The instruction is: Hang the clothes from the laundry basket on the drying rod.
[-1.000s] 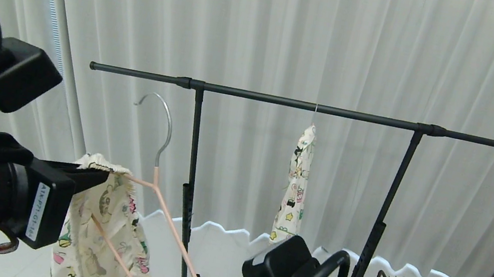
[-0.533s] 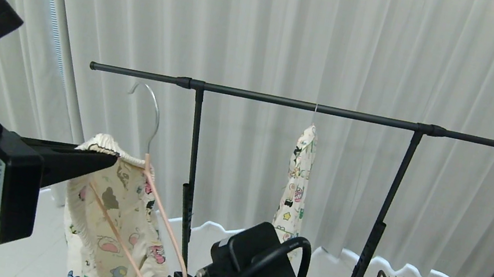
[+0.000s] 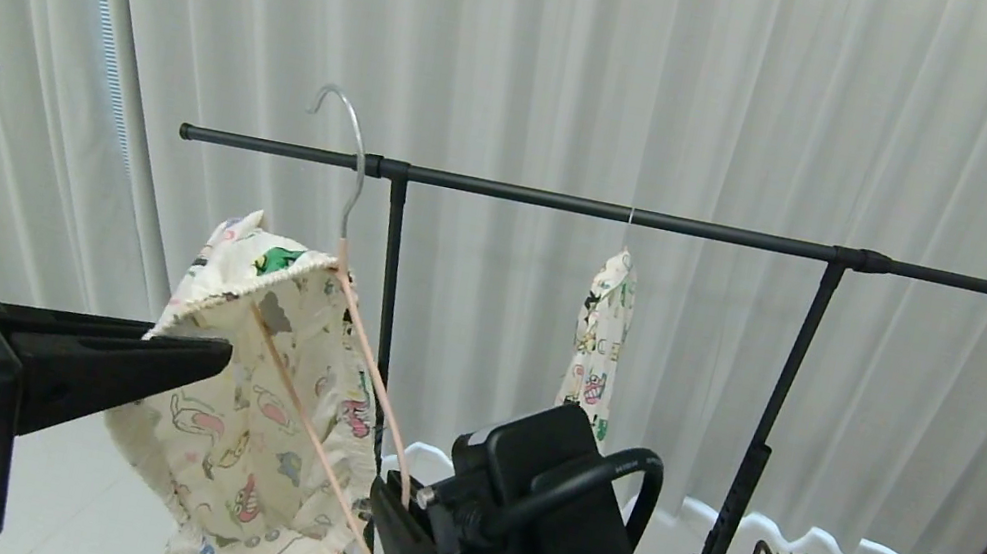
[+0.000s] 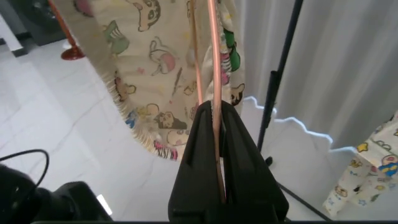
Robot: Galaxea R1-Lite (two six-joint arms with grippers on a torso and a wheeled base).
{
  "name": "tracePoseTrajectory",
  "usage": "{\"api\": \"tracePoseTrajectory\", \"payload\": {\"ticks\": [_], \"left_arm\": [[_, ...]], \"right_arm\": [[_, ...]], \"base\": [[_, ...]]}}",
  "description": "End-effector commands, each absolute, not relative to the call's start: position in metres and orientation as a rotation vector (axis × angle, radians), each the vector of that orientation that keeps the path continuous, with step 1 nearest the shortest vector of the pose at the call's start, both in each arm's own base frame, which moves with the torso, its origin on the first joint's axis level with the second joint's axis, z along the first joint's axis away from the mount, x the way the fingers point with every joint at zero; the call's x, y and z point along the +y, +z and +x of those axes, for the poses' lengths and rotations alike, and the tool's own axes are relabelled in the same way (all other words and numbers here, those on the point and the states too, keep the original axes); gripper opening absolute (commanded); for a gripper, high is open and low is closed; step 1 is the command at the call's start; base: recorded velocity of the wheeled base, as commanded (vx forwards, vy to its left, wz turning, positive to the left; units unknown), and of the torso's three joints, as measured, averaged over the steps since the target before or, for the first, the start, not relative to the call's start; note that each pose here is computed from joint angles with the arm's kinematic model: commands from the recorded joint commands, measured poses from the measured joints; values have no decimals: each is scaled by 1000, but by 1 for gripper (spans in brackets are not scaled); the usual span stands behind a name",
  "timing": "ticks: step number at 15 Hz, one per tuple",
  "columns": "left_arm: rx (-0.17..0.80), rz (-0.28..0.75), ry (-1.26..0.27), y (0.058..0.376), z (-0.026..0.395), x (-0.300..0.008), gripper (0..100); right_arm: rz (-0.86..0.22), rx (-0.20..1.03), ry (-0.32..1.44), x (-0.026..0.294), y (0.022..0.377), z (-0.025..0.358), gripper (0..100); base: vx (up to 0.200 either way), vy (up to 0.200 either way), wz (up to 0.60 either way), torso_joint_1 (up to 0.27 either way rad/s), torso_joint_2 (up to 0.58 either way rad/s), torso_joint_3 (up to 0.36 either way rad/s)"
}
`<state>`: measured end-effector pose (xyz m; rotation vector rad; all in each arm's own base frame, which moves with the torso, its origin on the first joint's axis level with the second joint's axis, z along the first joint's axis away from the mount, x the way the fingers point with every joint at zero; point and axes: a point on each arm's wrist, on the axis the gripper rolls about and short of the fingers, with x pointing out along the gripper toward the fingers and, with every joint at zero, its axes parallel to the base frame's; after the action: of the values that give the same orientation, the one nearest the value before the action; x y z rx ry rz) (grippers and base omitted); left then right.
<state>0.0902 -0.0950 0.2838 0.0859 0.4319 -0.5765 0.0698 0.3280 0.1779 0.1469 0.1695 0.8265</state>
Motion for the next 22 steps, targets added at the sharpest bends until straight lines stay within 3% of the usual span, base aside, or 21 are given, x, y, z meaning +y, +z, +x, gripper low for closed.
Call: {"api": "tracePoseTrajectory", "payload": {"ticks": [1, 9, 12, 15, 17, 19, 22], "left_arm": [[426, 86, -578, 284, 89, -94, 100], [417, 124, -618, 276, 76, -86, 100], [364, 222, -632, 265, 61, -66, 100], [326, 275, -609, 259, 54, -53, 100], [328, 278, -617, 256, 56, -54, 100], [345, 377, -645, 240, 58, -57, 100], [277, 418, -783, 233, 60, -64, 100]], "right_arm": [[144, 150, 816, 327, 180, 71, 0], [84, 9, 747, 319, 189, 95, 0], [31, 6, 726, 290, 184, 100, 0], [-41, 35, 813, 247, 174, 86, 0], [-78, 37, 847, 232, 169, 79, 0], [-119, 52, 904, 215, 161, 65, 0], [-158, 76, 979, 201, 149, 45, 0]], "base": [[0, 0, 0, 0, 0, 0], [0, 0, 0, 0, 0, 0], [0, 0, 0, 0, 0, 0], [0, 0, 0, 0, 0, 0], [0, 0, 0, 0, 0, 0], [0, 0, 0, 0, 0, 0], [0, 0, 0, 0, 0, 0]]}}
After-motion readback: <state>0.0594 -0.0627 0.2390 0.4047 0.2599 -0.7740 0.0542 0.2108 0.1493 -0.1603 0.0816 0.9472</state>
